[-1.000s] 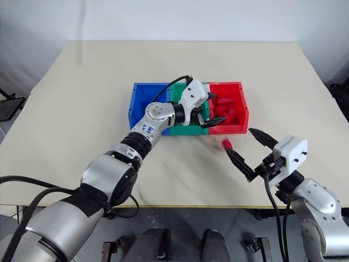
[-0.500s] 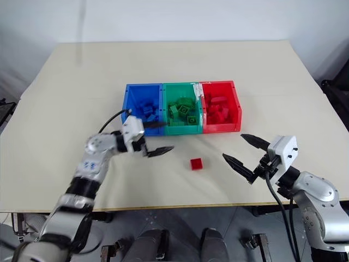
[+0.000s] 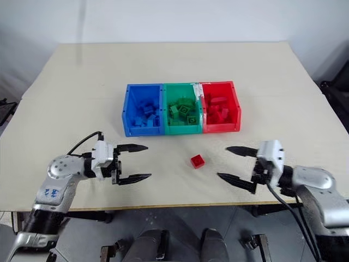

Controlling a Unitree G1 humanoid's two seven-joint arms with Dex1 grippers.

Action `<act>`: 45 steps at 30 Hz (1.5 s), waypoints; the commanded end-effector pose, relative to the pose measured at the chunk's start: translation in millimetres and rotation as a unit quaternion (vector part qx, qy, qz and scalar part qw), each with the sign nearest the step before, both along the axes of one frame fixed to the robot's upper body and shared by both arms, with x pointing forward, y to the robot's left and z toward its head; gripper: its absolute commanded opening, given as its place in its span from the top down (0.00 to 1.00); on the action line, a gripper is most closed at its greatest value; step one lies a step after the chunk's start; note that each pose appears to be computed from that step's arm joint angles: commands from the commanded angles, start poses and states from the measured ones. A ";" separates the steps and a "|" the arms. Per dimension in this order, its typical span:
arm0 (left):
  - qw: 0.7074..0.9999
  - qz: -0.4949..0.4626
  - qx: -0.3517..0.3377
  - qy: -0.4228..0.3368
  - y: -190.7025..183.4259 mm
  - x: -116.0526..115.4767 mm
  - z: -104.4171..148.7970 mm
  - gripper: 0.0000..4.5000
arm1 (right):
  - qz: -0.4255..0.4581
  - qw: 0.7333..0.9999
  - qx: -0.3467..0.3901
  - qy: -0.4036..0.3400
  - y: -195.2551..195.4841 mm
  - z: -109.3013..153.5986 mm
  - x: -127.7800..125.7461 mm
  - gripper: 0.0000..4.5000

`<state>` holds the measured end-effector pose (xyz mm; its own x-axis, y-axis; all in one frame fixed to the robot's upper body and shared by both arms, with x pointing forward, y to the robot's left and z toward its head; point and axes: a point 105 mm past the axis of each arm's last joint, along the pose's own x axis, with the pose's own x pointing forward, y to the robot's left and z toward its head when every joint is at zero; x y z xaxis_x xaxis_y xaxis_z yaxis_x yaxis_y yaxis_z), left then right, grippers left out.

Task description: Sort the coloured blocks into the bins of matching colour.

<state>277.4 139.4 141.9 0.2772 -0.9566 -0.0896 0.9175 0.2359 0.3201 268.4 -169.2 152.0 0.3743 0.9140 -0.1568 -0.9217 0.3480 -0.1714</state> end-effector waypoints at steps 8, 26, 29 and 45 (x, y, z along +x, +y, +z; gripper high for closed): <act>1.000 0.015 -0.009 -0.004 3.4 -19.1 10.3 0.01 | 0.106 0.989 -0.099 0.023 36.9 -45.7 41.8 0.00; 0.999 0.033 -0.010 0.007 2.2 -27.1 10.4 0.00 | 0.136 0.989 -0.061 0.014 56.2 -42.0 69.4 0.59; 0.999 0.046 -0.021 -0.002 2.6 -24.2 14.0 0.00 | 0.079 0.997 0.011 -0.015 49.9 -9.0 79.6 0.59; 0.989 0.098 -0.107 -0.009 -3.7 -4.5 39.8 0.00 | -0.294 0.937 0.116 -0.148 9.1 88.0 177.5 0.59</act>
<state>276.5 138.0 170.4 0.4679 -0.8803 0.0791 0.8492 0.4725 0.2357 442.1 -153.9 233.5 0.7951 0.5812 0.1732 -0.5381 0.8078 -0.2406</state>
